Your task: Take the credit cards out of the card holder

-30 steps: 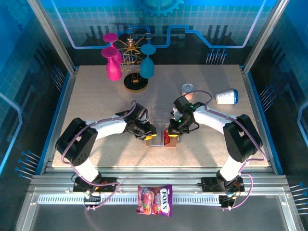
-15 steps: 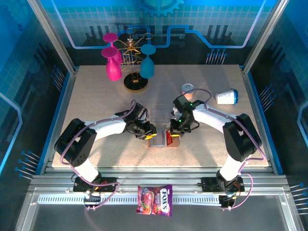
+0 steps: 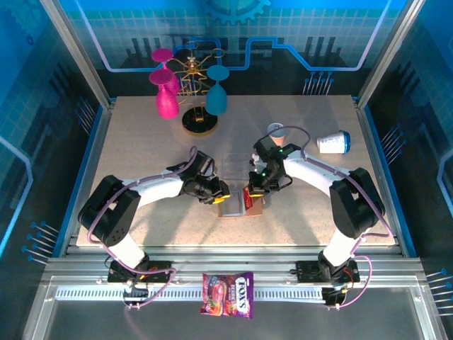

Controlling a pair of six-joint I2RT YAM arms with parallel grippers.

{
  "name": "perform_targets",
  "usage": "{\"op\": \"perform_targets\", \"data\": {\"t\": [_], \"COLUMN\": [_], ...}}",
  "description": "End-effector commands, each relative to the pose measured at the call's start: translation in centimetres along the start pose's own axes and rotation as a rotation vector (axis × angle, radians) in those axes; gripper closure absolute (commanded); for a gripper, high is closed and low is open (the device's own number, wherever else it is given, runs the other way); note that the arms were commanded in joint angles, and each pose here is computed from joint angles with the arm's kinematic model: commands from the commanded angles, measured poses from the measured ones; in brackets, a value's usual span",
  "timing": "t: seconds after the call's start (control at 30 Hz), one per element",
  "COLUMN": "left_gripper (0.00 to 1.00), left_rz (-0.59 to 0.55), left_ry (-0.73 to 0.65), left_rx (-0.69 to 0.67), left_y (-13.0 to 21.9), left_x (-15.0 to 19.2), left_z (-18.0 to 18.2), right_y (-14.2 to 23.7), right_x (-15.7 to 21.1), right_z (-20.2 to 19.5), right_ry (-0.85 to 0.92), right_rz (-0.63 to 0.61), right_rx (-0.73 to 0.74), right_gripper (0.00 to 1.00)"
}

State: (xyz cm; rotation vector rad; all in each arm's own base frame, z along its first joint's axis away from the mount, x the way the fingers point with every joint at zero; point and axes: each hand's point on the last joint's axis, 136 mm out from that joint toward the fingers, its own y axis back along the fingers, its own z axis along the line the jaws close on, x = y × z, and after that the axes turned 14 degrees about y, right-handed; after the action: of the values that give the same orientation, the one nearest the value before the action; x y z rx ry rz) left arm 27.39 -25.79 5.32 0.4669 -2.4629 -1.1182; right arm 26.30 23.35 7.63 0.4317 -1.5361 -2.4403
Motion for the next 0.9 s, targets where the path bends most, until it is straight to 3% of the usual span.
{"op": "perform_targets", "data": {"t": [0.0, 0.17, 0.33, 0.87], "left_gripper": [0.71, 0.71, 0.7, 0.7], "left_rz": [-0.038, -0.068, -0.087, -0.123], "left_ry": [0.022, 0.033, 0.048, 0.059], "left_rx": [0.01, 0.015, 0.022, 0.04], "left_y": [1.3, 2.3, 3.1, 4.9], "left_x": [-0.6, -1.3, -1.8, -2.8], "left_z": [0.3, 0.9, 1.4, 2.1], "right_y": [1.9, 3.1, 4.1, 6.6], "right_x": [-0.3, -1.1, -2.0, -5.2], "right_z": [0.8, 1.0, 2.1, 1.8], "right_ry": [0.085, 0.221, 0.478, 1.176], "right_rz": [-0.013, -0.027, -0.042, 0.072], "right_rx": [0.023, 0.047, 0.033, 0.177], "right_gripper": [1.0, 1.0, 1.0, 1.0]}}
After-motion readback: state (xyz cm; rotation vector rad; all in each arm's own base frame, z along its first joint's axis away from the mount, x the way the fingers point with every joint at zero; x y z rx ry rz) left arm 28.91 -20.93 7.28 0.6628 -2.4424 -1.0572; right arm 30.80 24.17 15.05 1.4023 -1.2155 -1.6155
